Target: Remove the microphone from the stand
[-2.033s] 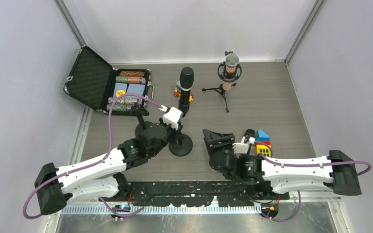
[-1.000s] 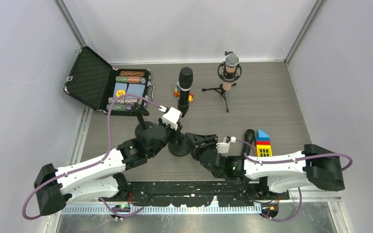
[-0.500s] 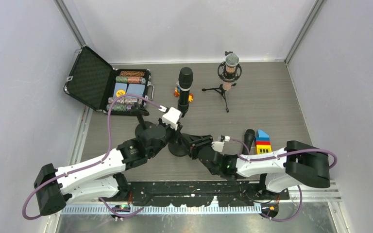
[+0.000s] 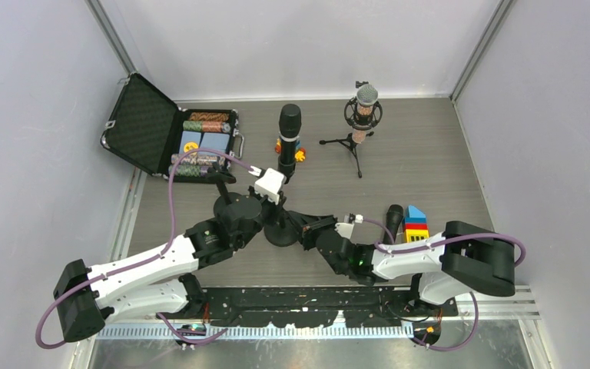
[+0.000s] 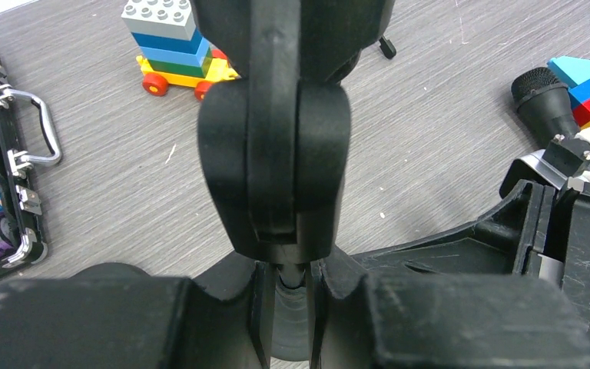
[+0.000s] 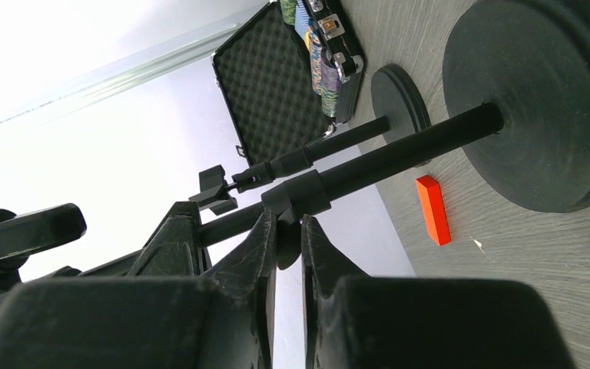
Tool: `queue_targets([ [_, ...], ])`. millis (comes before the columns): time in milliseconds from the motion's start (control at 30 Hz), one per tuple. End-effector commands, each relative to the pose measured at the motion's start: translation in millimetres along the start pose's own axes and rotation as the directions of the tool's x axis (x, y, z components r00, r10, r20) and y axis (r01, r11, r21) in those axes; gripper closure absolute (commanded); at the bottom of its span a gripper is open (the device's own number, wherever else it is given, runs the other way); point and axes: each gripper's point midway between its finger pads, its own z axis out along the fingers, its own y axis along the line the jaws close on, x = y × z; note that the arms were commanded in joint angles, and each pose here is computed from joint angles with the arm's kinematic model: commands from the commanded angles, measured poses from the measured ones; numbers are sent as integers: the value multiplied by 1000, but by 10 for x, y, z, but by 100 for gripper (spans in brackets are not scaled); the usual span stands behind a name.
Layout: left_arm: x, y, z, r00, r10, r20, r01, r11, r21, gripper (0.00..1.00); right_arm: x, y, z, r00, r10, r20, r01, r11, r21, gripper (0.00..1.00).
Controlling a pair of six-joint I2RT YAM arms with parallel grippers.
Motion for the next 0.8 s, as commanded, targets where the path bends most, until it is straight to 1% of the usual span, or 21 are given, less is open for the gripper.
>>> queue_targets([
  [0,-134,26,-22,999,-9,47,10,1000,-6,100,-57,322,-14,974,227,18,-225,972,-69,80],
  [33,-128,23,-22,999,-7,46,7,1000,-5,100,-87,367,-48,975,220,27,-218,973,-76,76],
  [67,-123,27,-26,999,-6,45,6,1000,-5,100,-171,338,-62,980,192,61,-187,979,-77,70],
  [100,-118,26,-25,999,-6,44,6,1000,-4,100,-205,429,-111,979,194,67,-188,978,-95,68],
  [133,-111,26,-24,999,-6,45,6,1000,-5,100,-301,388,-126,983,147,112,-137,987,-89,65],
  [167,-109,25,-23,999,-7,47,8,1000,-4,100,-356,488,-182,981,143,130,-129,985,-112,64],
  [200,-99,21,-16,999,-9,47,9,1000,-2,100,-429,439,-201,981,102,163,-88,992,-89,62],
  [233,-91,15,-12,999,-10,46,10,1000,3,100,-485,546,-260,978,96,183,-76,991,-113,61],
  [267,-89,6,-9,999,-12,45,11,1000,8,99,-550,528,-284,976,61,210,-40,994,-101,60],
  [300,-83,-3,-5,999,-12,43,11,1000,13,99,-605,620,-336,972,44,232,-15,992,-123,60],
  [433,-96,-54,-2,999,-16,48,14,999,46,92,-774,752,-470,956,-38,291,86,984,-155,59],
  [467,-99,-74,-4,999,-17,51,14,998,57,88,-785,825,-509,956,-37,292,91,981,-174,59],
  [500,-100,-88,-7,998,-18,53,14,998,68,84,-811,840,-528,946,-94,311,152,974,-168,59],
  [533,-117,-109,-13,998,-20,61,15,997,81,80,-802,943,-569,947,-92,309,158,968,-193,59],
  [567,-132,-124,-21,997,-22,68,16,996,92,77,-792,990,-588,937,-147,318,217,956,-196,58],
  [600,-150,-139,-28,997,-26,75,18,995,103,74,-789,1044,-617,935,-159,319,231,951,-206,57],
  [633,-166,-149,-37,996,-30,82,21,994,112,73,-786,1069,-629,926,-191,325,266,942,-205,57],
  [767,-210,-170,-62,995,-39,97,27,992,127,72,-801,1119,-664,921,-203,331,284,934,-216,56],
])
